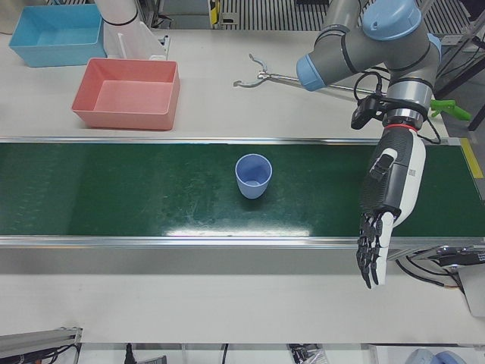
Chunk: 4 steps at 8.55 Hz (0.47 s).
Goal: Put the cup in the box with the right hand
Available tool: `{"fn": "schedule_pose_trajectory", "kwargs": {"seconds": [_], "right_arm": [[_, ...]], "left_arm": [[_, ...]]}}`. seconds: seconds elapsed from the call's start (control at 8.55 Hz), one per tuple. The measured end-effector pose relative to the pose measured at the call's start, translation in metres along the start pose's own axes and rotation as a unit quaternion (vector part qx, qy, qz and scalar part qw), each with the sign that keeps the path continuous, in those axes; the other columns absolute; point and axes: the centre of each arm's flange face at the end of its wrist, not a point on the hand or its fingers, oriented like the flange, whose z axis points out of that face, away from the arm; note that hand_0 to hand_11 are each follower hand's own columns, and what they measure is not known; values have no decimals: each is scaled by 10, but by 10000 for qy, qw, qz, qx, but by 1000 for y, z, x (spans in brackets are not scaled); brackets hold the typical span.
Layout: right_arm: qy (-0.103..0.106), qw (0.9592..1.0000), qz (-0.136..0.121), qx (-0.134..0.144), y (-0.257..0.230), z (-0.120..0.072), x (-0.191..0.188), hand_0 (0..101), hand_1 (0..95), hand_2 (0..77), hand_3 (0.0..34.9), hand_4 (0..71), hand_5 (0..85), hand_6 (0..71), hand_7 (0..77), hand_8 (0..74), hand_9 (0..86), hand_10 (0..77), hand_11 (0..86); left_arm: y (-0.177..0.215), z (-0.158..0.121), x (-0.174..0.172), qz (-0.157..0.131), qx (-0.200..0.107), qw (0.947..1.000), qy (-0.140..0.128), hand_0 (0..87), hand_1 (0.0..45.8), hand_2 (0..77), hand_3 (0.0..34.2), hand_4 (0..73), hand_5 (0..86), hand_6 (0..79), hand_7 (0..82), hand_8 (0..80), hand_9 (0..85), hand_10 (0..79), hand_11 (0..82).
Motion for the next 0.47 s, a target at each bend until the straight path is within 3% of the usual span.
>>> {"fn": "schedule_pose_trajectory", "kwargs": {"seconds": [0.47], "right_arm": [[12, 10000, 31, -16, 1, 0, 1, 553, 278, 131, 108, 0, 71, 5, 16, 0, 5, 0, 11]], "left_arm": [[0, 0, 0, -1, 4, 10000, 0, 0, 5, 5, 0, 0, 0, 0, 0, 0, 0, 0, 0]]}}
